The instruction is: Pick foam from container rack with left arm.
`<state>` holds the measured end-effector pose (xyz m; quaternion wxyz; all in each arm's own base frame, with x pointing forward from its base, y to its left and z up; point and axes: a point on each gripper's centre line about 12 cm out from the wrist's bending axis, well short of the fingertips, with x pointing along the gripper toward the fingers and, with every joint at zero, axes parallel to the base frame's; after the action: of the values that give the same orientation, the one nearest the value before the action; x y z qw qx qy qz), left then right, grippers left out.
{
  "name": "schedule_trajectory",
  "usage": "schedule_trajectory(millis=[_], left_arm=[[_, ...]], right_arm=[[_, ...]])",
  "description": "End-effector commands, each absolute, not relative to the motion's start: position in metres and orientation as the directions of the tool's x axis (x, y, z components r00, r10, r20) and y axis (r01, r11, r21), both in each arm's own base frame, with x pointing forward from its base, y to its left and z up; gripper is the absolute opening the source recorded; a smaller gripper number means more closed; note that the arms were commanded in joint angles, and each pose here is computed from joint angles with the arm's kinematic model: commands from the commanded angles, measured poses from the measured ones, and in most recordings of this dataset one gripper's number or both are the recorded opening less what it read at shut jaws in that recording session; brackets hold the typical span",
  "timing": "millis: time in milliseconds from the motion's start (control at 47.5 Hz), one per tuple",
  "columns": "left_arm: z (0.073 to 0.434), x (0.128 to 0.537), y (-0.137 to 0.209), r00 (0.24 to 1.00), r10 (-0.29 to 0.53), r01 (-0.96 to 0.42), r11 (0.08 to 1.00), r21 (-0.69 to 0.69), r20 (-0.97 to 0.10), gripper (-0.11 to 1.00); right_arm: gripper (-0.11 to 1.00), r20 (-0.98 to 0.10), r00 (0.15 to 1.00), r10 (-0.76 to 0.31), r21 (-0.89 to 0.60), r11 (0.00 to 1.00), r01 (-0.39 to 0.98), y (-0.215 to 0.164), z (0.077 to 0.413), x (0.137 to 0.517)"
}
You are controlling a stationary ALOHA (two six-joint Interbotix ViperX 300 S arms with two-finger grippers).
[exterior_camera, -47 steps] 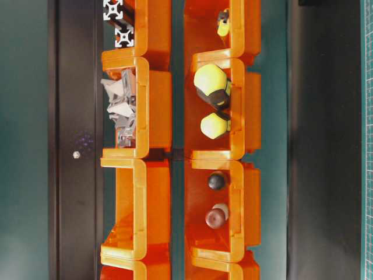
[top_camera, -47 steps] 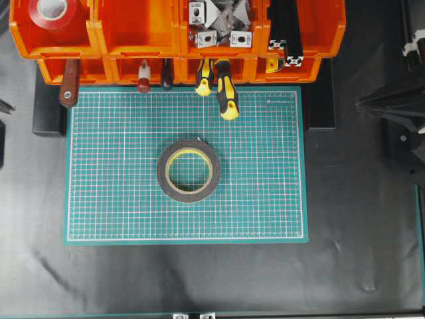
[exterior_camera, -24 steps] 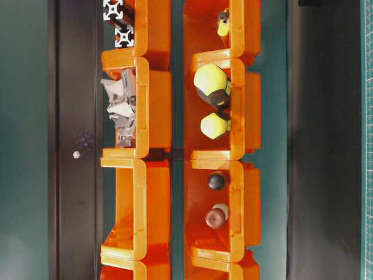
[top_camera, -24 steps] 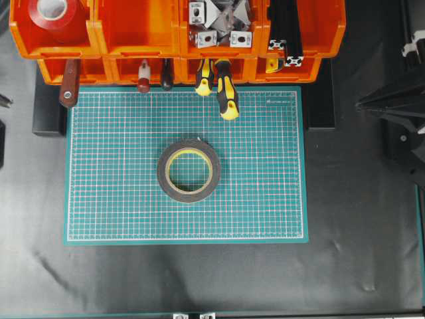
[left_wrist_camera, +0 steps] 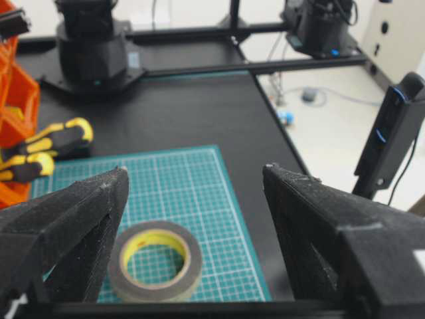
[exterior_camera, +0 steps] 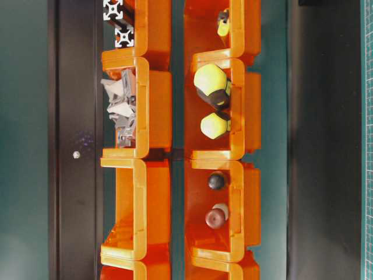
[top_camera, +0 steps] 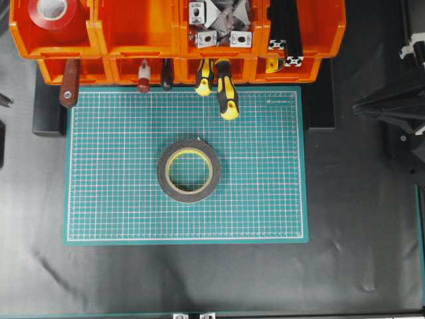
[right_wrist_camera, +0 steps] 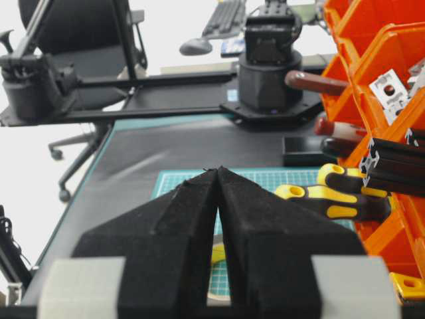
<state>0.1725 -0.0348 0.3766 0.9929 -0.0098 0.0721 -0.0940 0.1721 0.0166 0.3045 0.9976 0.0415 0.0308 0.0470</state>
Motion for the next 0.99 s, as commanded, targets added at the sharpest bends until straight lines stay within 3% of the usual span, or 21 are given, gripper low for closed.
schedule_trajectory(millis=[0,737,969], left_arm=[[0.38,0.173,-0.034,0.974,-0.185,0.182,0.983,-0.032,-0.129,0.78],[0.375,0.17,-0.032,0.976,-0.176,0.173,0.984,-0.036,-0.129,0.77],[0.366,0.171,-0.031,0.974,-0.17,0.167,0.985,-0.034,-0.149,0.75]], right_arm=[[-0.01,-0.055,0.994,0.098,0.087,0.992,-0.093,0.017,0.308,0.173],[-0.01,-0.062,0.993,0.098,0.086,0.992,-0.092,0.017,0.306,0.174],[0.0,-0.157,0.984,0.09,0.09,0.993,-0.076,0.015,0.283,0.171]])
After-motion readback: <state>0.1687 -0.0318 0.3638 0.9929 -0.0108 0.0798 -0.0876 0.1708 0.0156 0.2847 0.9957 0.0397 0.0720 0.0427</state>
